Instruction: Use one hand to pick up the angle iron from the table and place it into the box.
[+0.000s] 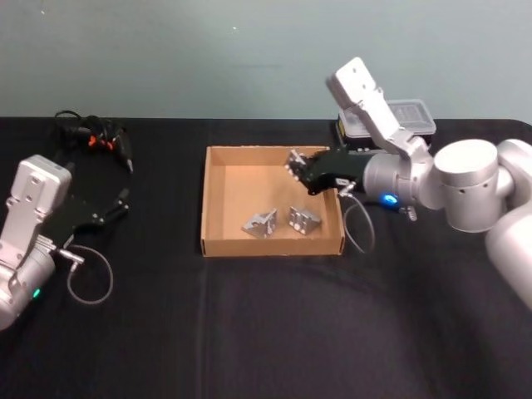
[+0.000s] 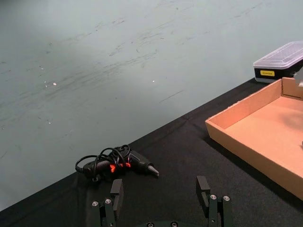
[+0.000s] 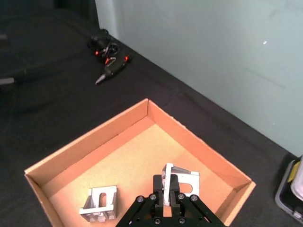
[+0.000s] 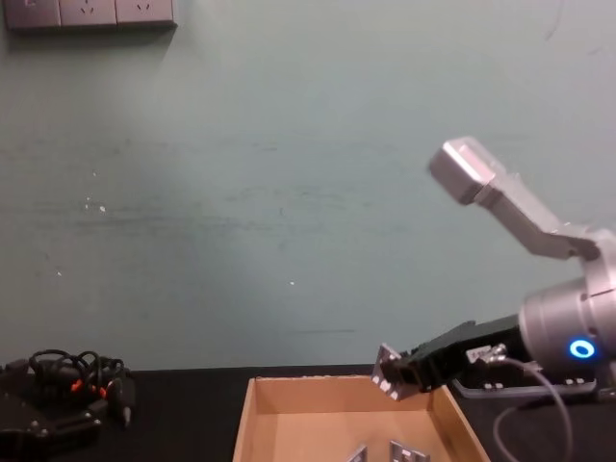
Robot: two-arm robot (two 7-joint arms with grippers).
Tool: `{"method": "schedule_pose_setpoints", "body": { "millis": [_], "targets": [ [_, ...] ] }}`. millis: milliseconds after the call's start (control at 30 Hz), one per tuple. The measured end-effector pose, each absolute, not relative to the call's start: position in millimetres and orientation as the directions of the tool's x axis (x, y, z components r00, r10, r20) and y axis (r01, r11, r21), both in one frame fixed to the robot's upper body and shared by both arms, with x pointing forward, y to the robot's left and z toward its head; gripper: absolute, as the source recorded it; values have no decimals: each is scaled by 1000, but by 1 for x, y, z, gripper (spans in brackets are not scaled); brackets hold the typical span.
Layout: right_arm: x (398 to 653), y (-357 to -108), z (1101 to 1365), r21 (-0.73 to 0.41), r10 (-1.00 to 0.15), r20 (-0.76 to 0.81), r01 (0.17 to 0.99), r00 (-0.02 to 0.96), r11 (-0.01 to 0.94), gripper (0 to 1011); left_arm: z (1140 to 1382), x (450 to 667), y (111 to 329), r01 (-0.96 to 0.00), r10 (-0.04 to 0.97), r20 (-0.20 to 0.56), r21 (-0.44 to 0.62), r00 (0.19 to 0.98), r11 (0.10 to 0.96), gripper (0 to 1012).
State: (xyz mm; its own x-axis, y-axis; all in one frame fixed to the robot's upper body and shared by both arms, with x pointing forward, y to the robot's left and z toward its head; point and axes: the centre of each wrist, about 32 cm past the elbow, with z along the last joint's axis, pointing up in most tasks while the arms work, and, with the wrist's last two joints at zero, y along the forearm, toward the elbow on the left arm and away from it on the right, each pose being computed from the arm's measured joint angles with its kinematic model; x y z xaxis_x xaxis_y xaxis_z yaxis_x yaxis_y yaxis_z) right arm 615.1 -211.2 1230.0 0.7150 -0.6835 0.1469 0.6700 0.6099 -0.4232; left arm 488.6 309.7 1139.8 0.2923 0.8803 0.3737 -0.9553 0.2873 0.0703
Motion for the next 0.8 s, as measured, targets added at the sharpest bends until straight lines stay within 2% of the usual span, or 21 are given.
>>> {"method": "schedule_pose_setpoints", "body": {
  "millis": [300, 800],
  "targets": [
    [634, -204, 1215, -470, -678, 125, 645, 725, 603, 86, 1140, 489, 310, -955, 880, 374, 70, 292, 287, 1011],
    [639, -199, 1205, -498, -672, 115, 628, 732, 598, 86, 1140, 489, 310, -955, 880, 374, 70, 292, 287, 1011]
  ]
}}
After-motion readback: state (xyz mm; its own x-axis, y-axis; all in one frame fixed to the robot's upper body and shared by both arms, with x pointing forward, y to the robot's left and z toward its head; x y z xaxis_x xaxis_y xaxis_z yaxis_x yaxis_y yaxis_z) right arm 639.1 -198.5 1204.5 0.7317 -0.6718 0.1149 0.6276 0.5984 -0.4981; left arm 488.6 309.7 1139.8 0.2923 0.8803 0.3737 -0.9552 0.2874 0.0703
